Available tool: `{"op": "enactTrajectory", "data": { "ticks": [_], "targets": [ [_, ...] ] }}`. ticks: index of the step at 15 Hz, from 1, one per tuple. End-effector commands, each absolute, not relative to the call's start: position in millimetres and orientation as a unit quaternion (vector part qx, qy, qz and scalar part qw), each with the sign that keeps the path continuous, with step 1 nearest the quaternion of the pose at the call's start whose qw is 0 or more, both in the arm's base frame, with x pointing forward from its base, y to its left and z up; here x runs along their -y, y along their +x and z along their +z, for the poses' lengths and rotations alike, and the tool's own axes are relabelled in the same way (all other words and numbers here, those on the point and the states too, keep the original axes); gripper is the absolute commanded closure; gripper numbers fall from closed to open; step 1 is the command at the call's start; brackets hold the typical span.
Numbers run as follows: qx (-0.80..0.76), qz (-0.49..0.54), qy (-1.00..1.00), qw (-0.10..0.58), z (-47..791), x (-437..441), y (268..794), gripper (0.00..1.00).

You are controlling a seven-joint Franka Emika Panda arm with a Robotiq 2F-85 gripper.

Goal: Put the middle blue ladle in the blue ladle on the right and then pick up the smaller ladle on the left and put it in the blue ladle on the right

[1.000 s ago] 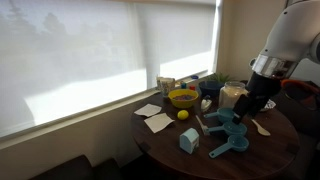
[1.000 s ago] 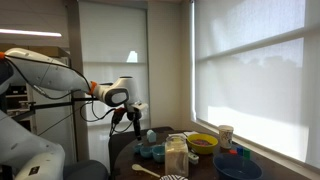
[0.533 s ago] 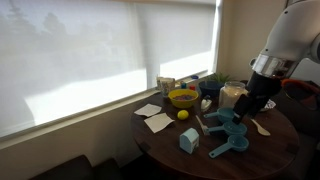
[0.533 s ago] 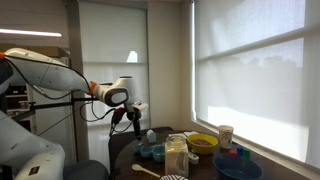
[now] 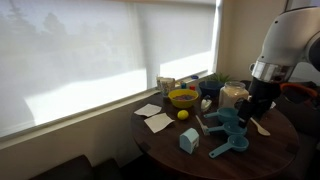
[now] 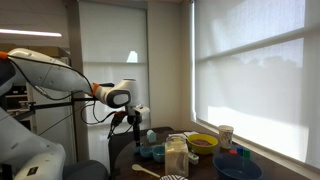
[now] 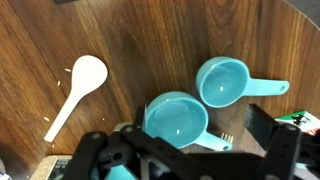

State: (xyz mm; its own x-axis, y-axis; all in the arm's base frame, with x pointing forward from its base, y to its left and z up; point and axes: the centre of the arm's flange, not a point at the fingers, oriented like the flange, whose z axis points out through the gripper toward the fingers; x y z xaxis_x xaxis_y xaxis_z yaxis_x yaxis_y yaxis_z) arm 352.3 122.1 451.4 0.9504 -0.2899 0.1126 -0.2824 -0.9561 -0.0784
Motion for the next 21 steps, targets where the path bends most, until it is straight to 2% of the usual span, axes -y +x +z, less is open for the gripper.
{"op": "enactTrajectory", "data": {
  "ticks": [1,5,11,13,14,15,16,19,21],
  "targets": [
    [-0.155,-0.045,-0.987,-0.004,433,-108,354,0.0],
    [-0.16,-0.075,-0.984,-0.025,418,-98,359,0.0],
    [-0.195,-0.092,-0.976,-0.009,404,-91,366,0.0],
    [-0.207,-0.09,-0.974,-0.009,399,-91,368,0.07],
    [-0.212,-0.091,-0.973,-0.002,398,-90,369,0.07],
    [-0.216,-0.092,-0.972,-0.002,396,-90,369,0.21],
    [-0.219,-0.092,-0.971,0.0,394,-90,370,0.25],
    [-0.228,-0.092,-0.969,0.003,391,-91,372,0.51],
    [-0.235,-0.093,-0.968,0.006,390,-91,372,0.63]
  ]
}}
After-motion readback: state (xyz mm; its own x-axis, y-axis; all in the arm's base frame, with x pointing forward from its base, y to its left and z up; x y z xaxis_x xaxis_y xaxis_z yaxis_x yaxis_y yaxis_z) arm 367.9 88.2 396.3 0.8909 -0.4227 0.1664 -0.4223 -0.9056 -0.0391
